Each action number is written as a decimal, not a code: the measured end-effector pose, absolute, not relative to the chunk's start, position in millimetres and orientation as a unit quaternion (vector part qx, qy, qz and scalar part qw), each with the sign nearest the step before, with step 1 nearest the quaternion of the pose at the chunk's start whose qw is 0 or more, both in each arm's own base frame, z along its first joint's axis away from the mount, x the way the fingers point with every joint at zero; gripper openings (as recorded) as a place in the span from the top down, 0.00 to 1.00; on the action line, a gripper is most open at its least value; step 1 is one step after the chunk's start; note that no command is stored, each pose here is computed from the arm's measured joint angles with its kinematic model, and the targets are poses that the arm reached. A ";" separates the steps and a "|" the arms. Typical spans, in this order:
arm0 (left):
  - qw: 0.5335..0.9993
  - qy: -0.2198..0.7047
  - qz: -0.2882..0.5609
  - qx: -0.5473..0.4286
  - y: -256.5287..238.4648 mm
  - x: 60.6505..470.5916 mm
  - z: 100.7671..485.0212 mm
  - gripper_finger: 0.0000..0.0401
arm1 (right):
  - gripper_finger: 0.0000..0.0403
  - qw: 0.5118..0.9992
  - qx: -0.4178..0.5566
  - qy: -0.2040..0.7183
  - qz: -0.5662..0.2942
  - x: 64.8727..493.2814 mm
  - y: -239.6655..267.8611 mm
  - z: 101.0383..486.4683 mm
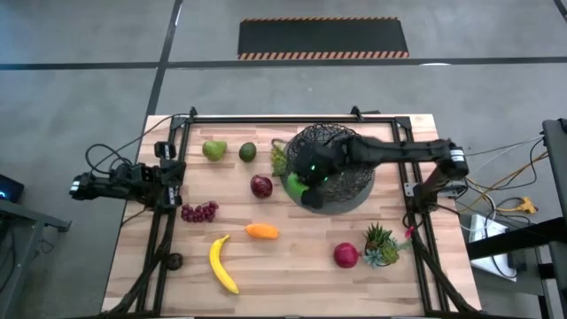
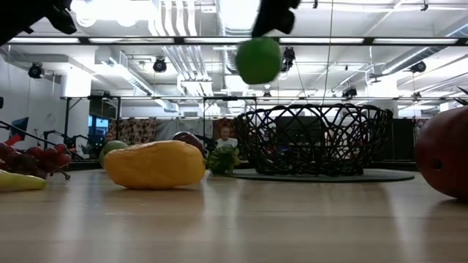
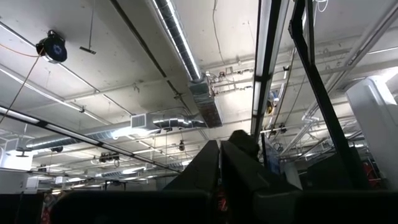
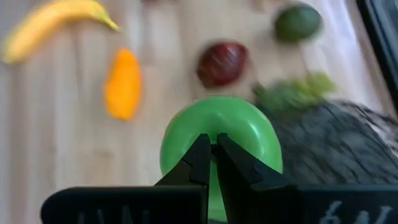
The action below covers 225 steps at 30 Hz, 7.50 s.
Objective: Build produce basket
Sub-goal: Put the green apple into the wire basket, then put the lime into the wire basket
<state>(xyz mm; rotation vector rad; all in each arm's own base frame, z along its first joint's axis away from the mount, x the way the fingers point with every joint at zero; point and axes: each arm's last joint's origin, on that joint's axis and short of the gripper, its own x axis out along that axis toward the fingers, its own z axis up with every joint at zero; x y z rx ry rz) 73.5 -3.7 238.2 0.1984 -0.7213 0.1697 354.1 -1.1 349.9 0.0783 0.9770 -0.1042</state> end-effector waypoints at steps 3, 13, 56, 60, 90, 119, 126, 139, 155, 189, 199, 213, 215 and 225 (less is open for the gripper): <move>0.927 -0.352 0.083 0.097 -3.7 73.4 238.2 1.00 | 0.98 0.865 0.051 0.493 -0.077 339.3 -20.9 354.1; 0.927 -0.352 0.084 0.098 -3.7 73.5 238.2 1.00 | 0.98 0.838 0.104 0.519 -0.132 305.5 -84.6 343.2; 0.927 -0.352 0.083 0.097 -3.7 73.5 238.2 1.00 | 0.63 0.817 0.183 0.513 -0.192 310.5 -187.9 248.4; 0.927 -0.352 0.083 0.097 -3.7 73.5 238.2 1.00 | 0.62 0.829 0.189 0.487 -0.202 309.8 -186.3 266.0; 0.954 -0.298 0.034 -0.001 -5.9 89.0 227.6 1.00 | 0.87 0.990 -0.135 0.036 -0.021 227.8 29.7 223.1; 0.963 -0.263 0.038 -0.038 -17.2 193.0 247.1 1.00 | 0.96 0.988 -0.138 -0.074 -0.012 162.1 -16.3 184.8; 0.965 -0.251 0.079 -0.019 -18.2 222.0 256.2 1.00 | 0.96 0.979 -0.147 -0.138 0.002 149.4 -13.4 184.2; 0.978 -0.083 0.192 0.026 17.5 262.3 289.0 1.00 | 0.96 0.967 -0.146 -0.201 -0.055 142.2 -15.5 199.1; 0.975 0.152 0.163 0.016 6.1 256.0 297.9 1.00 | 0.96 0.961 -0.114 -0.246 -0.062 132.6 -14.9 210.1; 0.975 0.166 0.145 0.016 4.6 255.3 288.8 1.00 | 0.61 0.966 -0.090 -0.229 -0.077 134.3 -16.3 207.0; 0.970 0.164 0.178 -0.017 8.7 254.2 285.1 0.90 | 0.52 0.967 -0.058 -0.238 -0.070 137.2 -16.7 214.8; 0.864 0.281 0.395 -0.140 66.9 244.9 246.1 0.51 | 0.38 0.984 -0.036 -0.159 -0.065 156.5 -19.1 230.1; 0.848 0.282 0.419 -0.164 81.1 248.4 244.8 0.51 | 0.36 0.986 -0.040 -0.145 -0.065 158.8 -19.3 231.8; 0.741 0.414 0.460 -0.259 120.9 269.3 230.4 0.50 | 0.30 0.990 -0.040 -0.117 -0.065 162.9 -19.8 234.9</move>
